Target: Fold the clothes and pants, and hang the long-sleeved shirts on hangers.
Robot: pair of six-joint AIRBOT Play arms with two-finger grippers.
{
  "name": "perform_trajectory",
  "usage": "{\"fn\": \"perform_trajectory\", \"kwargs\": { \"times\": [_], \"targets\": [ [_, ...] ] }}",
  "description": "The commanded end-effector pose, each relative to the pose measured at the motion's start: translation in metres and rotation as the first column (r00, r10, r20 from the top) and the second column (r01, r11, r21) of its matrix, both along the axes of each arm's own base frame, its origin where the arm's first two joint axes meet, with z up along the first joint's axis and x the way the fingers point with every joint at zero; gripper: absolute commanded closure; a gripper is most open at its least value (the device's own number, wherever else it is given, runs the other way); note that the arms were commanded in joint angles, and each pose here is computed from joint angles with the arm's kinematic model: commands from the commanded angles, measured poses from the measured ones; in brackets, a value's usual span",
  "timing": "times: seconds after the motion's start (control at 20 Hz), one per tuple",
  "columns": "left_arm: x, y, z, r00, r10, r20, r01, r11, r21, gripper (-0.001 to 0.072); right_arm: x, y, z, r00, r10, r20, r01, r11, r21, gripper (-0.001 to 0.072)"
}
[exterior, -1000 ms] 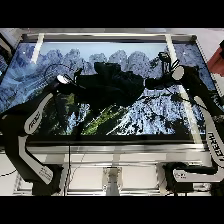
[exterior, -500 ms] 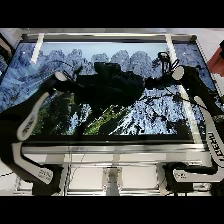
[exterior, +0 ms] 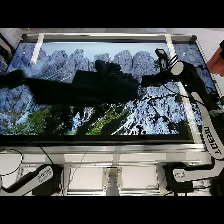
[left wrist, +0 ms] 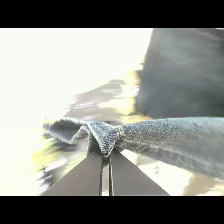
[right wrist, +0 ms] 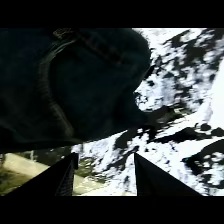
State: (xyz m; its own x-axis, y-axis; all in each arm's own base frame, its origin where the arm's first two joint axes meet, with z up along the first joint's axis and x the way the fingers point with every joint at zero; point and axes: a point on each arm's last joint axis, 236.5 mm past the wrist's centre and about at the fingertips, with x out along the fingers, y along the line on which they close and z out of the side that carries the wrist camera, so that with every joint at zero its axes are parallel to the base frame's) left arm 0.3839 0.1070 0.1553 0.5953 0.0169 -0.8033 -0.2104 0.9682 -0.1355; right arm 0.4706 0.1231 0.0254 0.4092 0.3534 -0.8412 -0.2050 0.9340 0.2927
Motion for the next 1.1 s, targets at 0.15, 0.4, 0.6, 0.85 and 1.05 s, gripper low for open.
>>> {"fn": "perform_trajectory", "kwargs": {
  "times": [0.15, 0.4, 0.6, 0.85, 1.05],
  "targets": [
    [-0.099, 0.095, 0.024, 0.955, 0.279, -0.096, -0.252, 0.941, 0.227, 0.0683, -0.023, 0.035, -0.030, 0.981, 0.058, -0.185, -0.030, 0.988, 0.149, 0.0291],
    [-0.097, 0.095, 0.017, 0.954, 0.276, -0.116, -0.246, 0.944, 0.221, 0.0683, -0.034, 0.077, -0.025, 0.965, 0.146, -0.218, -0.065, 0.937, 0.343, 0.0291],
    [-0.095, 0.096, 0.013, 0.953, 0.276, -0.127, -0.244, 0.945, 0.217, 0.0683, -0.042, 0.115, -0.043, 0.948, 0.237, -0.211, -0.141, 0.911, 0.386, 0.0215],
    [-0.095, 0.096, 0.011, 0.952, 0.275, -0.135, -0.243, 0.946, 0.215, 0.0682, -0.031, 0.145, -0.072, 0.961, 0.206, -0.181, -0.135, 0.929, 0.344, 0.0199],
    [-0.095, 0.097, 0.011, 0.952, 0.275, -0.135, -0.243, 0.946, 0.215, 0.0683, -0.048, 0.151, -0.084, 0.938, 0.207, -0.280, -0.100, 0.930, 0.353, 0.0199]
  ]
}}
